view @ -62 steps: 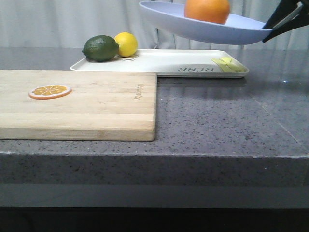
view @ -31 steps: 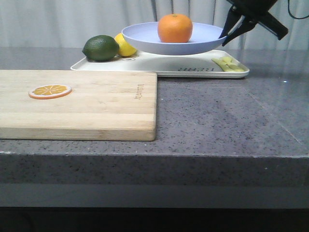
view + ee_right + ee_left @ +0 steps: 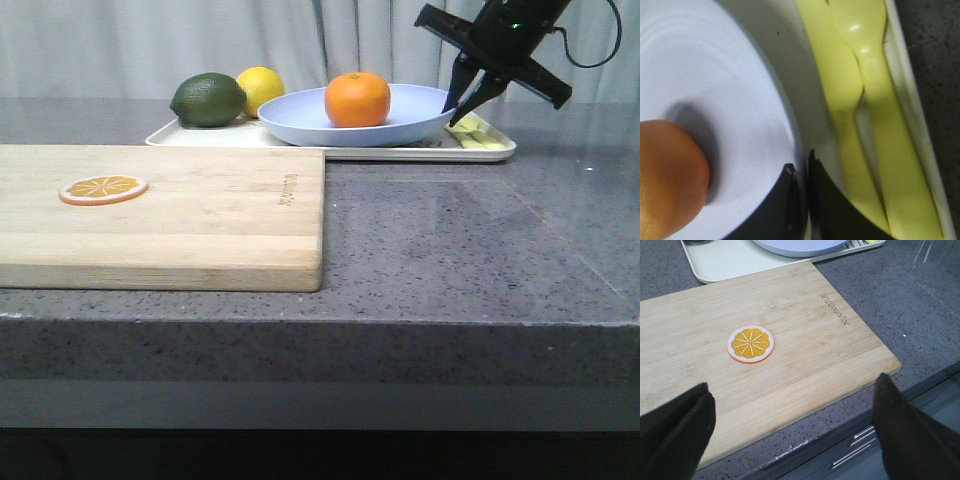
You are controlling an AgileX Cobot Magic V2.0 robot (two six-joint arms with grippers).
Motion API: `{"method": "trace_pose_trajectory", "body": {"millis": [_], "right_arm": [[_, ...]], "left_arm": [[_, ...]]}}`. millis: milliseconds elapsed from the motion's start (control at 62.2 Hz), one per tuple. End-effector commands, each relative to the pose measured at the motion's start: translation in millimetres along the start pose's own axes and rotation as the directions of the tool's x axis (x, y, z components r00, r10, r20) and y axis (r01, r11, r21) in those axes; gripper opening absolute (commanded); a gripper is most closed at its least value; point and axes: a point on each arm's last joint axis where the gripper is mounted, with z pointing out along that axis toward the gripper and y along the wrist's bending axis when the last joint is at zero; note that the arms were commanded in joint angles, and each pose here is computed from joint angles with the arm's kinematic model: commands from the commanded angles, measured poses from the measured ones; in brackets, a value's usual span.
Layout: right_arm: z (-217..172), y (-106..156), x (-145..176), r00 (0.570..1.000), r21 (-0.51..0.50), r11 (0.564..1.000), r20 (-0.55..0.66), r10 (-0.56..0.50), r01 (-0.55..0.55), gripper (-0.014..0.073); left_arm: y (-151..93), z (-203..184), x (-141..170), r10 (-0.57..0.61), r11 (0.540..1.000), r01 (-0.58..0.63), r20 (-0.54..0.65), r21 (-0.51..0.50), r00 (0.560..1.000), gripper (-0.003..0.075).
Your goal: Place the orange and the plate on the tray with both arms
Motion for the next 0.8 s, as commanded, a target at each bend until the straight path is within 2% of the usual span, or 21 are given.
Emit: {"method": "trace_pose_trajectory", "body": {"millis": [0, 370, 450, 643, 724, 788], "right_arm": [[-43.1, 24.2, -9.4, 0.994, -0.107, 0.994, 0.108, 0.000, 0.011, -0.0058], [-43.6, 25.9, -9.1, 0.994, -0.122, 0.992, 0.108, 0.007, 0.006, -0.0036], [-43.6, 26.0, -9.2, 0.994, -0.123, 0.992, 0.108, 0.008, 0.006, 0.0035], [-44.1, 26.2, -9.2, 0.994, -0.123, 0.992, 0.110, 0.004, 0.010, 0.0367], [-46.6, 27.0, -9.2, 0.992, -0.120, 0.992, 0.118, -0.034, 0.048, 0.0440], [-52.1, 29.1, -9.1, 0.989, -0.121, 0.989, 0.130, -0.072, 0.088, 0.0459]], "left_arm": [[-0.5, -5.2, -13.7, -0.001, 1.000, 0.001, 0.104, 0.003, 0.995, 0.0621], [-0.5, -5.2, -13.7, -0.001, 1.000, 0.001, 0.104, 0.003, 0.995, 0.0621], [-0.5, -5.2, -13.7, -0.001, 1.000, 0.001, 0.104, 0.003, 0.995, 0.0621], [-0.5, -5.2, -13.7, -0.001, 1.000, 0.001, 0.104, 0.003, 0.995, 0.0621], [-0.5, -5.2, -13.7, -0.001, 1.000, 0.001, 0.104, 0.003, 0.995, 0.0621], [-0.5, -5.2, -13.7, -0.001, 1.000, 0.001, 0.104, 0.003, 0.995, 0.0621]]}}
